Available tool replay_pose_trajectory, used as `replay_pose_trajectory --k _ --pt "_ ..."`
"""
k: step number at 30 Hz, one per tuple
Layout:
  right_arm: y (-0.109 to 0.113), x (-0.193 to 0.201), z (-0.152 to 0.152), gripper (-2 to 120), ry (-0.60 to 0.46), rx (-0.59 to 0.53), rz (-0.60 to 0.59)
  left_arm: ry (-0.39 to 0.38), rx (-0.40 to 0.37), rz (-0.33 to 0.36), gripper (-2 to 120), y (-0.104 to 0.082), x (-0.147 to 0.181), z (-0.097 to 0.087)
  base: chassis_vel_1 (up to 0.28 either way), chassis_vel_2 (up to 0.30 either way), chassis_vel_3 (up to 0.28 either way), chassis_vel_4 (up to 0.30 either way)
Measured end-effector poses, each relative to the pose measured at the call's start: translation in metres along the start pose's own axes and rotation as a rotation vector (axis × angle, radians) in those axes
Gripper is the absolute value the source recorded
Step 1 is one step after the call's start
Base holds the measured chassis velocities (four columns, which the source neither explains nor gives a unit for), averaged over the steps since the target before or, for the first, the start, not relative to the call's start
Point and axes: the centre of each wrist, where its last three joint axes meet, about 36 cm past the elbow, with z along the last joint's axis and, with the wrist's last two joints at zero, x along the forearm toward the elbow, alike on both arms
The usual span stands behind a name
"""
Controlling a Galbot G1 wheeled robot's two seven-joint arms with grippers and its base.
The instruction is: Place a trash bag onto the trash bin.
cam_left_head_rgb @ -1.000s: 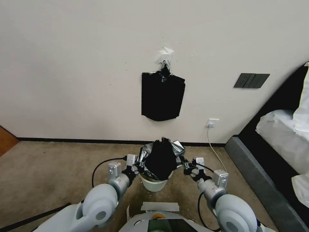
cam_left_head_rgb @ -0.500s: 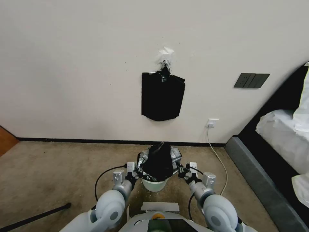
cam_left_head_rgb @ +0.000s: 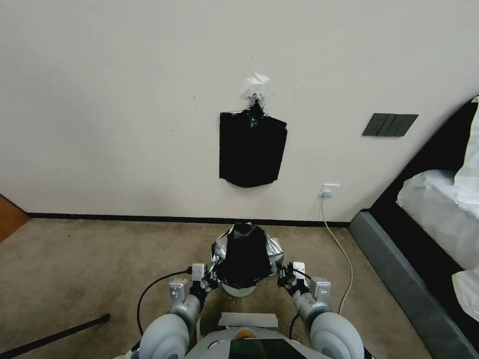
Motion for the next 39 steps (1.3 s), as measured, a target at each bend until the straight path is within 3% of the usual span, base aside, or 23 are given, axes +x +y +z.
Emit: replay_pose_trajectory --k 16,28,39 --pt "-0.001 -0.035 0.015 0 0.067 0.007 -0.008 0.071 0.040 -0.076 0 0.006 -0.020 0.026 0.000 0.000 0.000 0.000" --pt "-0.010 -0.079 0.033 0 0.014 0.065 0.031 0.027 0.065 -0.129 0 0.026 -0.064 0.025 0.000 0.000 0.000 0.000" --pt "-0.016 -0.076 0.040 0 -0.034 0.086 0.045 -0.039 0.091 -0.117 0 0.039 -0.078 0.018 0.000 0.000 0.000 0.000"
